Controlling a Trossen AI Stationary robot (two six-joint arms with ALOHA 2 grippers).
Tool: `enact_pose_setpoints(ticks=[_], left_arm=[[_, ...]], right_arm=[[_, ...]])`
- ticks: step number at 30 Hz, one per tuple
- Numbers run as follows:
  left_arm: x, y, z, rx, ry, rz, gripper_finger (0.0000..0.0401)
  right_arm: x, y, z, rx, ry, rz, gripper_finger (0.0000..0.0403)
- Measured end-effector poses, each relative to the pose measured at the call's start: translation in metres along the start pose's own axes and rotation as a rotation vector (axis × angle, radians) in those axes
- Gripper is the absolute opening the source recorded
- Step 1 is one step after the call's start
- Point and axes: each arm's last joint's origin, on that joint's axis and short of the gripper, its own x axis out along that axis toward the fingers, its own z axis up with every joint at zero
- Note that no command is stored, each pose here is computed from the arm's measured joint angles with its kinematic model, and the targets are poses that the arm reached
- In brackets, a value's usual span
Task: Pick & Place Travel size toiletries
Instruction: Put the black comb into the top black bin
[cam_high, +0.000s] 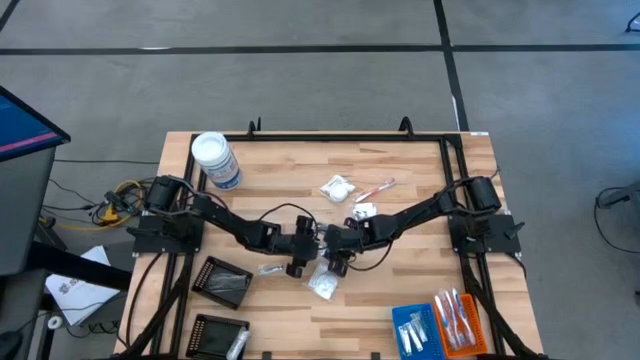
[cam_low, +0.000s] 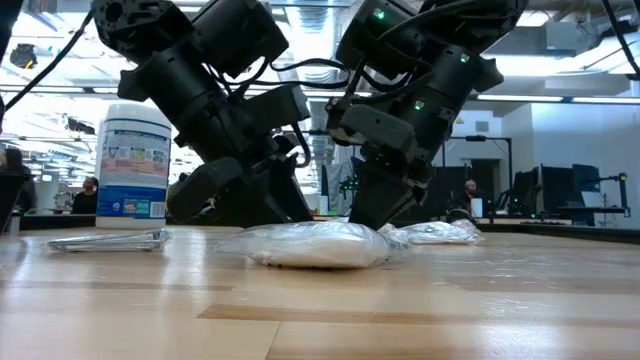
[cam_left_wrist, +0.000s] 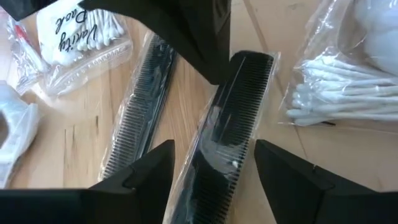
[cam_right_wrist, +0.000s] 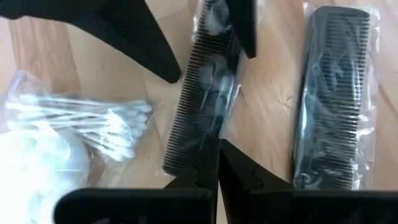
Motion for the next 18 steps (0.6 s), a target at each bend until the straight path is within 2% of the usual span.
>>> enact_pose_setpoints(ticks=[5, 18], left_arm=[[-0.0001, 0.0017, -0.0013, 0.019, 0.024, 0.054, 0.0202], [0.0, 0.0022, -0.0008, 0.016, 0.018, 0.059, 0.0151]], right_arm=[[0.0012, -0.0038, 0.0004, 0.015, 0.005, -0.014, 0.0], [0.0009, -0.0016, -0.0005, -0.008, -0.001, -0.019, 0.0]])
